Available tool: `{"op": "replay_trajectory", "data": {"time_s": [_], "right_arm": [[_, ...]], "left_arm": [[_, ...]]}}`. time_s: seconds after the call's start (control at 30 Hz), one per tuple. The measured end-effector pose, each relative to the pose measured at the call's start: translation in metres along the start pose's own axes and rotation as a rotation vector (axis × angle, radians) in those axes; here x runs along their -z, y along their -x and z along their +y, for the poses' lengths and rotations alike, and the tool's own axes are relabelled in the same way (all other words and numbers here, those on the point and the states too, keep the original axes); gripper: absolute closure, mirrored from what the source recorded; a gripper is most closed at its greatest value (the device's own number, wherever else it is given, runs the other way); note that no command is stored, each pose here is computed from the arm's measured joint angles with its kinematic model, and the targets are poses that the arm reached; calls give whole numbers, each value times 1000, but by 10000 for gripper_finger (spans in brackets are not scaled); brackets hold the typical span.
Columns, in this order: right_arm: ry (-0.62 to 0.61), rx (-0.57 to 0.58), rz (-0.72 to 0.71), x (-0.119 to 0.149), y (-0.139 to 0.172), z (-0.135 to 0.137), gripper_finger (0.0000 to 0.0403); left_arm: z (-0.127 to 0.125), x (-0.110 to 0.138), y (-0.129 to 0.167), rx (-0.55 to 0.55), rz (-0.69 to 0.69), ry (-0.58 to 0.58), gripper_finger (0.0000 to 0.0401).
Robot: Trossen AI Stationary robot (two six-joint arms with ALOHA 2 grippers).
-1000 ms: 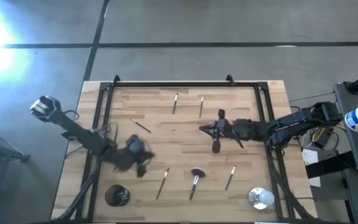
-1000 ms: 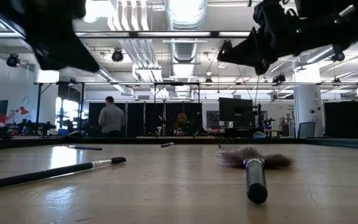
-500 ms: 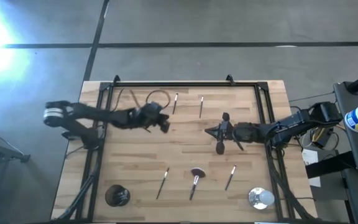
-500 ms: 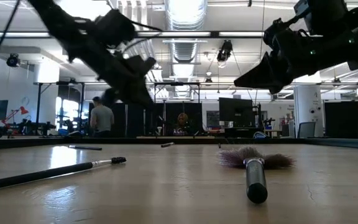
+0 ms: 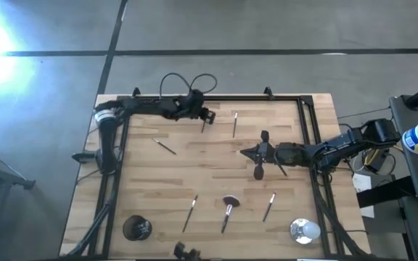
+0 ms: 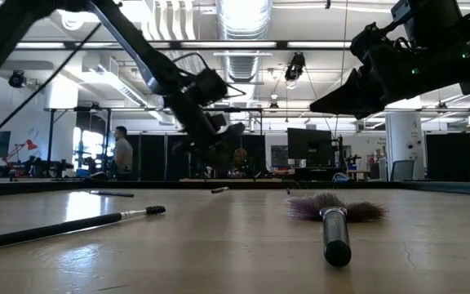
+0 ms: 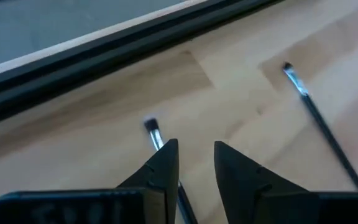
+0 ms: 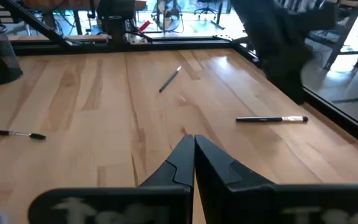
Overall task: Pick & Place Makeup Brushes
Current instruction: Put the black eyeshadow brush into the makeup holder
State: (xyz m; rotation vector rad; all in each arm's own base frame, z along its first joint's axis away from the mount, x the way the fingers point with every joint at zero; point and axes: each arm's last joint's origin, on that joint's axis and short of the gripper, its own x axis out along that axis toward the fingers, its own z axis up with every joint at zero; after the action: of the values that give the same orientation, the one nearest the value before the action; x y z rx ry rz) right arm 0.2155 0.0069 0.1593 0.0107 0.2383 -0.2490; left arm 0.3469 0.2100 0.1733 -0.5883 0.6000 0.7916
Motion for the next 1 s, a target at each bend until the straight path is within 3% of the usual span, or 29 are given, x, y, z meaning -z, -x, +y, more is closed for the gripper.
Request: {"op": "replay_trajectory", "data": {"time_s": [0.27, 0.5, 0.77, 1.0], "right_arm": [[2, -3, 4, 1, 0, 0, 394], [1, -3, 3, 0, 0, 0, 394], [-9, -6, 1, 0, 0, 0, 394], [-16, -11, -1, 0, 0, 0, 394]], "left_arm": [[5, -17, -39, -113, 105, 13, 307], [9, -22, -47, -142, 118, 16, 308], [25, -20, -51, -105, 154, 82, 373], [24, -19, -49, -106, 175, 23, 399]]}}
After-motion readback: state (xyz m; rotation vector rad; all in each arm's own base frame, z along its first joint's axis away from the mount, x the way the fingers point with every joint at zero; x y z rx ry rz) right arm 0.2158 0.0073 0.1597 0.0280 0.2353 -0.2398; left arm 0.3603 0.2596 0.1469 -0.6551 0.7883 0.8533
